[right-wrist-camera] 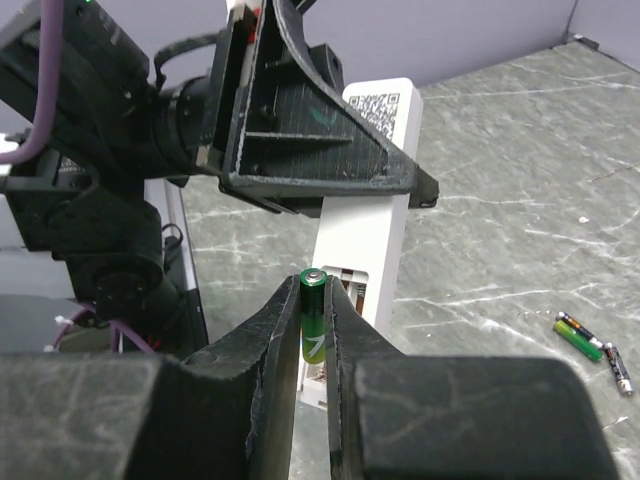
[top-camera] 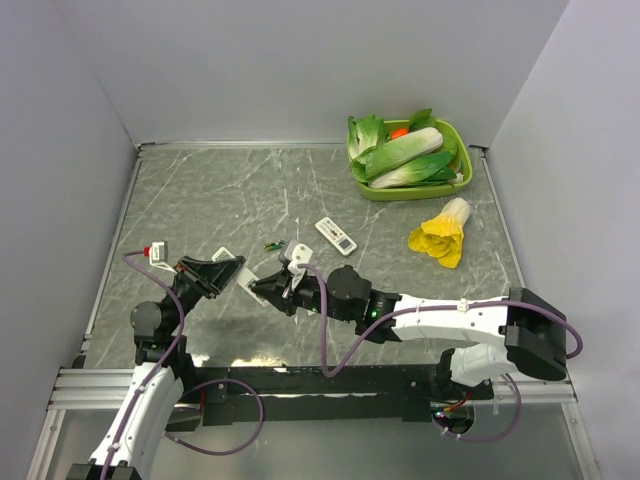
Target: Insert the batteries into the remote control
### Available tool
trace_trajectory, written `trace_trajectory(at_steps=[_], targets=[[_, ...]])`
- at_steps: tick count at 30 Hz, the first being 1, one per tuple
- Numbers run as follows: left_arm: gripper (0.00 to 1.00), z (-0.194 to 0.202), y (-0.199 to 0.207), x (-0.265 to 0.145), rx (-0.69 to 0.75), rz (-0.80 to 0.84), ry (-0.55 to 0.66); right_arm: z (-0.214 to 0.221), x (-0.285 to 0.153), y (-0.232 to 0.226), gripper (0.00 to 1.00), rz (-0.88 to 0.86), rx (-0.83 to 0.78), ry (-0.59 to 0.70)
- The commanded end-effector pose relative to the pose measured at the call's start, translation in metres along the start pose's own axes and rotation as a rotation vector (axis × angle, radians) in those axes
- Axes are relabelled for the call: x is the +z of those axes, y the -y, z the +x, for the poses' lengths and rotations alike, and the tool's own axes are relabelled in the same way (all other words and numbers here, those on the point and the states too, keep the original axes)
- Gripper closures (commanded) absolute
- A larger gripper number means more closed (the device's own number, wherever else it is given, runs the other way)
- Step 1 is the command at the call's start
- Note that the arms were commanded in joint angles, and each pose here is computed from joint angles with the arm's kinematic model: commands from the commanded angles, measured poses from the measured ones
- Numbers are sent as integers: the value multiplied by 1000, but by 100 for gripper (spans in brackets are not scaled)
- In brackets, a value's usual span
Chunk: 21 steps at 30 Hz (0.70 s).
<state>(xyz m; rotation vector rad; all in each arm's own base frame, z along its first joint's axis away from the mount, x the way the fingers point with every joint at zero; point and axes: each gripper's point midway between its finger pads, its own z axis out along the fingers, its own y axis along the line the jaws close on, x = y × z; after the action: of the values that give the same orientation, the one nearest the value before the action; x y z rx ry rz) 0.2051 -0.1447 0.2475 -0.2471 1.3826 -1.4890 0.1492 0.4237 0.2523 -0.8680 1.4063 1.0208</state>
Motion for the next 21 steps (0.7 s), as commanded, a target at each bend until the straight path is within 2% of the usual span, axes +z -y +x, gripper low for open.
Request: trace_trajectory(at_steps=[1, 21], targets=[[98, 36, -44, -25, -87, -54, -40, -13, 6, -8, 100, -23, -25, 67], [98, 32, -37, -25, -98, -28, -18, 10, 11, -4, 100, 34, -32, -23]])
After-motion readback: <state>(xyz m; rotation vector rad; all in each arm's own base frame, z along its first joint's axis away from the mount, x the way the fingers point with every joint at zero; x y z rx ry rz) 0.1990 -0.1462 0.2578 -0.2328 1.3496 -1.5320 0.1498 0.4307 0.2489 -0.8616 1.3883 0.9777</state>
